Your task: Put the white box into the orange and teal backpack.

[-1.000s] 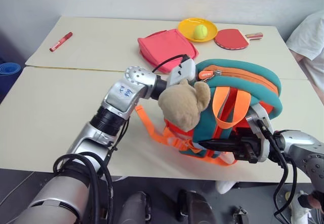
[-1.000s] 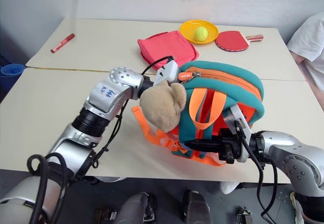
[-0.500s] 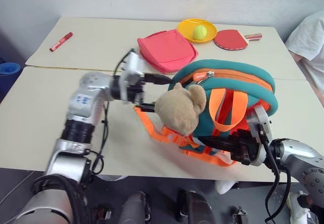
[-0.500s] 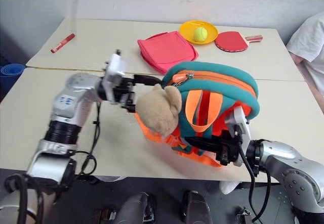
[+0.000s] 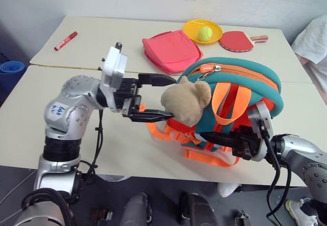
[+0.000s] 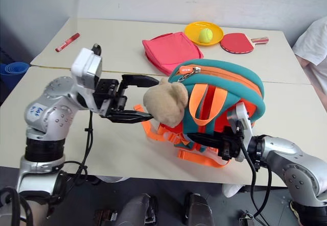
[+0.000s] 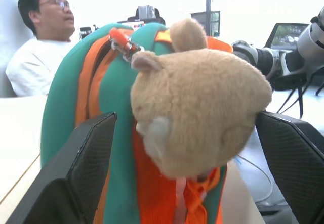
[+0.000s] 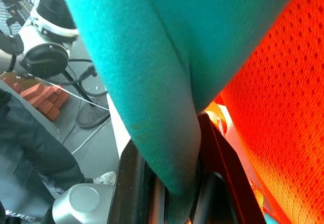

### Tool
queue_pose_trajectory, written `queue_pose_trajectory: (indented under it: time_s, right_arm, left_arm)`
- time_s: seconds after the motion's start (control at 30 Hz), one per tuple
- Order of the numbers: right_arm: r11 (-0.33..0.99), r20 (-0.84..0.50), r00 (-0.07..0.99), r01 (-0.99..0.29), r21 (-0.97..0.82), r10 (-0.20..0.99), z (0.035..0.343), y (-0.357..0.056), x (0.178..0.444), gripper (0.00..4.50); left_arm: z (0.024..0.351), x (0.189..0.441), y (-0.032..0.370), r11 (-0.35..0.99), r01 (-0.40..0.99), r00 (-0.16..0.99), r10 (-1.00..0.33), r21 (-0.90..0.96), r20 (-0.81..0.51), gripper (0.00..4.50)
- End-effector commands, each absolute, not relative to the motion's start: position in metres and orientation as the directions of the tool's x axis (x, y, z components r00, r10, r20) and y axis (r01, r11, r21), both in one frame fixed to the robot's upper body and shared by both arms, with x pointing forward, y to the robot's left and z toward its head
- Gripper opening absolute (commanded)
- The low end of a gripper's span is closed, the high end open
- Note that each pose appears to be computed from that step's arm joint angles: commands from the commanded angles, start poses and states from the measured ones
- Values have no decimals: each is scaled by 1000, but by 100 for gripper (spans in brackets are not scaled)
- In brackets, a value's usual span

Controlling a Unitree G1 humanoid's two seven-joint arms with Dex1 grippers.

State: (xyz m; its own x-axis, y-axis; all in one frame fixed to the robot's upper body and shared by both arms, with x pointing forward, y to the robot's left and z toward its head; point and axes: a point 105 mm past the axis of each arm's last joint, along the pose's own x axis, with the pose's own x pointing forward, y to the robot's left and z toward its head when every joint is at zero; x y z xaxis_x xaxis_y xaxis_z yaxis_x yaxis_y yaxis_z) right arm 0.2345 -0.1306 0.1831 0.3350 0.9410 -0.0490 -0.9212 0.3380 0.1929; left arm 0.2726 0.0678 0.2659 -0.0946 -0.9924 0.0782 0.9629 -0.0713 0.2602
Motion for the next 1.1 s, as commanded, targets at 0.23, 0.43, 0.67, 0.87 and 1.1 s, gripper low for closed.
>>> queue_pose_trajectory:
  time_s: [0.23,0.43,0.67,0.87,1.1]
  right_arm:
    - [329,-43,327,-931,156,944,192,-126,233,0]
    - [381,-6,385,-910,162,923,192,-127,230,0]
    - [423,11,431,-891,161,902,190,-132,224,0]
    - [486,65,499,-861,151,864,186,-138,227,0]
    - [556,57,567,-820,137,822,173,-153,236,0]
  left_arm:
    - [272,268,71,-52,975,-82,-988,217,134,206]
    - [282,296,126,192,978,170,-960,82,222,70]
    - [230,329,189,393,919,394,-919,-6,6,70]
    - [165,328,158,347,937,349,-933,44,-84,70]
    - [148,318,133,330,932,343,-937,148,-70,70]
